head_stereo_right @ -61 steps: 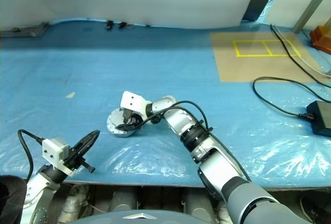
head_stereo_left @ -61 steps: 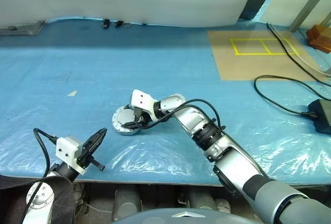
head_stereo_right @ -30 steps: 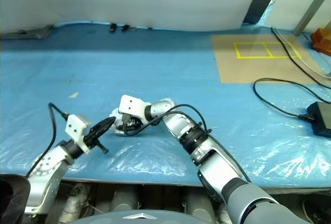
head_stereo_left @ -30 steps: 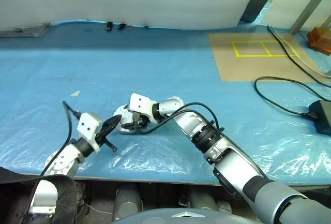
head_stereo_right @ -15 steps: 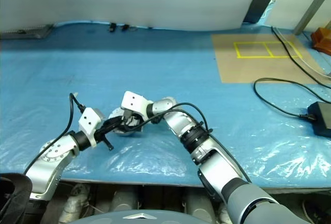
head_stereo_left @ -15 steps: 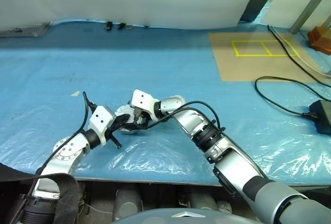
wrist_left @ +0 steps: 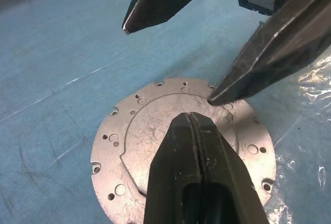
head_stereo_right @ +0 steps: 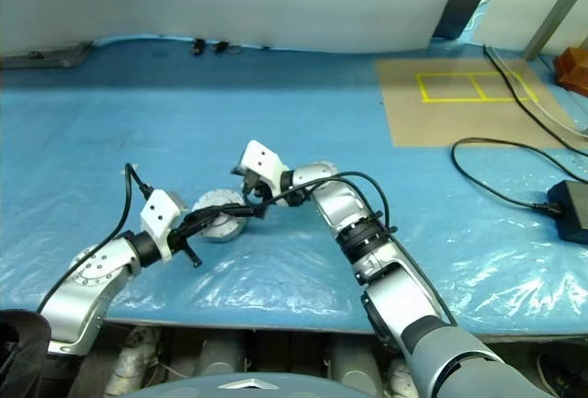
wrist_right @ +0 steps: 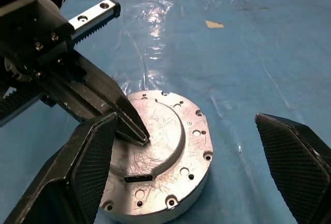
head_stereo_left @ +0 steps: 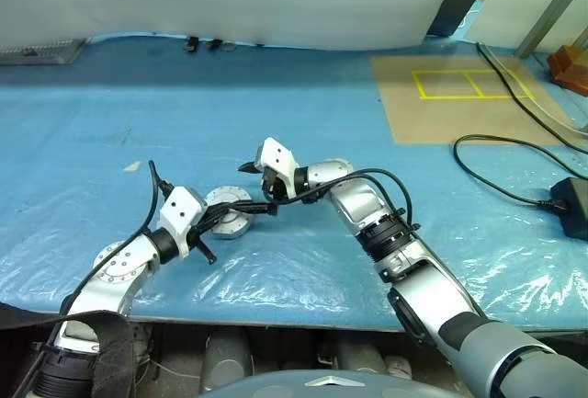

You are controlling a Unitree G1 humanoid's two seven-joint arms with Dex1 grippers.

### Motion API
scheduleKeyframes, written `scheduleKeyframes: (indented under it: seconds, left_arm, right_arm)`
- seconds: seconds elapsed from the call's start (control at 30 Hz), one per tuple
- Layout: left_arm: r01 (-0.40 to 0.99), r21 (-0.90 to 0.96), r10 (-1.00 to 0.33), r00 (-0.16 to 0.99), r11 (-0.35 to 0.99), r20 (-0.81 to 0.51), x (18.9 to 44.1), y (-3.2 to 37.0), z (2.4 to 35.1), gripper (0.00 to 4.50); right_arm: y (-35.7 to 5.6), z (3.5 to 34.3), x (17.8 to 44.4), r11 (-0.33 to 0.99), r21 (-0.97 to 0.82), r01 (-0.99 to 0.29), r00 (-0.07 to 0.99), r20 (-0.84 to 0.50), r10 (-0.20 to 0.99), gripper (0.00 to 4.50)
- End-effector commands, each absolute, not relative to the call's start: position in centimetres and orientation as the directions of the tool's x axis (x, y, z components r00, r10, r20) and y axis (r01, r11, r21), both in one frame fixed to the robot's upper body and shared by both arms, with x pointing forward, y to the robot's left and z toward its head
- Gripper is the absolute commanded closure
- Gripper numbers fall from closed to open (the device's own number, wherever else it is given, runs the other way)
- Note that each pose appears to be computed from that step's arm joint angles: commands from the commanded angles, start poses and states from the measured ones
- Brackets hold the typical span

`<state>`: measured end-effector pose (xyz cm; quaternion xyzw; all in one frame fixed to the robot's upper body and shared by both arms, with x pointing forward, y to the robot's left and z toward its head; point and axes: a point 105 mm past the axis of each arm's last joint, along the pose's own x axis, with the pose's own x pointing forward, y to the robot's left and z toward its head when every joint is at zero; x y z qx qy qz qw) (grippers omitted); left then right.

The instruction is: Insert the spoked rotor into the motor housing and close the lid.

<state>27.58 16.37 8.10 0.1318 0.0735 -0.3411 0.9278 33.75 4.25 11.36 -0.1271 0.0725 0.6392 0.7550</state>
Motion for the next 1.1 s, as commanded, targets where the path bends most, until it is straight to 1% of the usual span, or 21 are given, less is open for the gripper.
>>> scheduleKeyframes:
  seconds: [0.03,0.1,0.2,0.27,0.4,0.5,0.57,0.73,0.8,0.87,0.97,1.1]
  left_arm:
    - [0.642,0.156,-0.576,0.751,0.75,-0.323,27.1,17.4,5.8,4.5]
    - [0.641,0.158,-0.573,0.752,0.751,-0.326,27.1,17.6,5.8,4.5]
    - [0.632,0.163,-0.562,0.758,0.758,-0.33,27.2,18.0,5.8,4.5]
    - [0.627,0.166,-0.555,0.762,0.761,-0.334,27.2,18.3,5.8,4.5]
    - [0.624,0.169,-0.552,0.765,0.763,-0.334,27.3,18.4,5.9,4.5]
    - [0.621,0.172,-0.549,0.768,0.765,-0.33,27.3,18.5,5.9,4.5]
    - [0.618,0.171,-0.546,0.77,0.767,-0.33,27.3,18.6,5.9,4.5]
    - [0.611,0.17,-0.541,0.775,0.773,-0.328,27.3,18.7,5.8,4.5]
    - [0.607,0.169,-0.539,0.779,0.776,-0.322,27.3,18.7,5.9,4.5]
    - [0.603,0.172,-0.535,0.782,0.779,-0.32,27.4,18.9,6.0,4.5]
    - [0.602,0.175,-0.533,0.784,0.779,-0.319,27.5,18.9,6.1,4.5]
    - [0.602,0.175,-0.536,0.785,0.779,-0.311,27.7,18.8,6.2,4.5]
  right_arm:
    - [3.7,13.7,34.0,0.178,-0.025,-0.984,0.18,-0.202,0.963,0.02]
    - [3.2,13.4,34.0,0.203,0.091,-0.975,0.179,-0.224,0.958,0.02]
    - [2.5,12.7,34.1,0.27,0.221,-0.937,0.206,-0.274,0.939,0.02]
    - [2.1,12.6,33.9,0.286,0.325,-0.901,0.195,-0.285,0.938,0.02]
    - [1.1,11.6,33.9,0.339,0.437,-0.833,0.19,-0.35,0.917,0.02]
    - [0.5,10.1,33.5,0.387,0.51,-0.768,0.172,-0.419,0.892,0.02]
    - [0.5,9.5,33.3,0.407,0.557,-0.724,0.162,-0.436,0.885,0.02]
    - [0.9,8.6,33.1,0.428,0.681,-0.595,0.152,-0.427,0.891,0.02]
    - [1.2,7.7,32.6,0.439,0.72,-0.537,0.133,-0.441,0.887,0.02]
    - [1.8,7.6,32.1,0.418,0.774,-0.475,0.114,-0.418,0.902,0.02]
    - [2.7,8.2,31.7,0.385,0.817,-0.429,0.097,-0.382,0.919,0.02]
    - [3.8,8.1,30.9,0.372,0.838,-0.4,0.07,-0.376,0.924,0.02]
